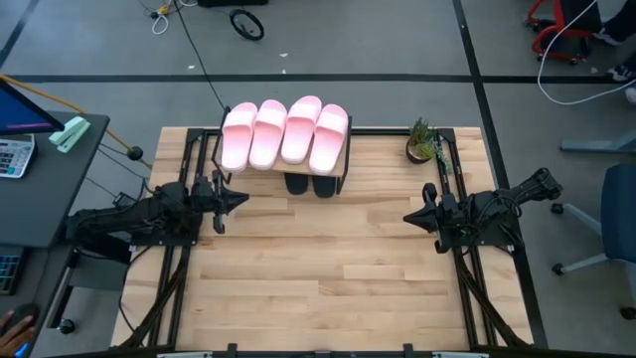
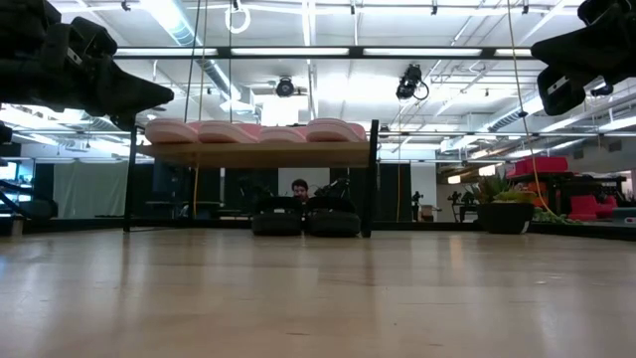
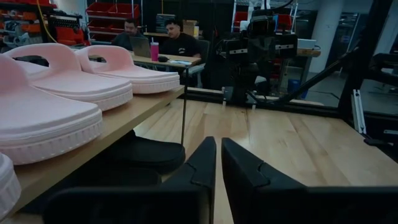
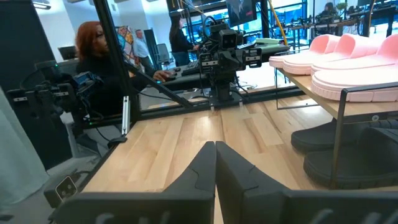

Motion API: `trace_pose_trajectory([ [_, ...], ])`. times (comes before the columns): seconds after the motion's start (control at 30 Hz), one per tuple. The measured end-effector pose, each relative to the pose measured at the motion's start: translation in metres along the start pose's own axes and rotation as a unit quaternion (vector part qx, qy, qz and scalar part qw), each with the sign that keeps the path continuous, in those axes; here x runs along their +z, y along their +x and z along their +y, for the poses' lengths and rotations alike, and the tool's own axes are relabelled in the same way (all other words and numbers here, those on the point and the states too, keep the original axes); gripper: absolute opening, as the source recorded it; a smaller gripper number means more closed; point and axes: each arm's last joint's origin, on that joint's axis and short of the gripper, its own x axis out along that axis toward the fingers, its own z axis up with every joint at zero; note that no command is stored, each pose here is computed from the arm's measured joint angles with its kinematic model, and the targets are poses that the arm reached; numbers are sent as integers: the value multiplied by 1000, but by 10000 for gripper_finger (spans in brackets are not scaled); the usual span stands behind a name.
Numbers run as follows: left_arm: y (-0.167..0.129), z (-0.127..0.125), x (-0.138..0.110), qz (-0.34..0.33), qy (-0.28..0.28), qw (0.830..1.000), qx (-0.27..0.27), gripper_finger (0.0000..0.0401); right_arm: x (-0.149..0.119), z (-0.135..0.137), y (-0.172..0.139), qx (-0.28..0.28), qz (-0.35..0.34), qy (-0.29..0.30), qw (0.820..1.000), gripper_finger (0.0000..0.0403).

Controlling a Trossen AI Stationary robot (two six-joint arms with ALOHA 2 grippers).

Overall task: Pick and place slides into the shelf
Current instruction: Return to Home Position

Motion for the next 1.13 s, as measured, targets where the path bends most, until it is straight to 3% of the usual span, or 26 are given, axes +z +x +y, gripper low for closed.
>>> trace_pose_trajectory([
  [1.13,0,0,0,0,0,1000,0,29,0,0,0,0,0,0,1000,10],
])
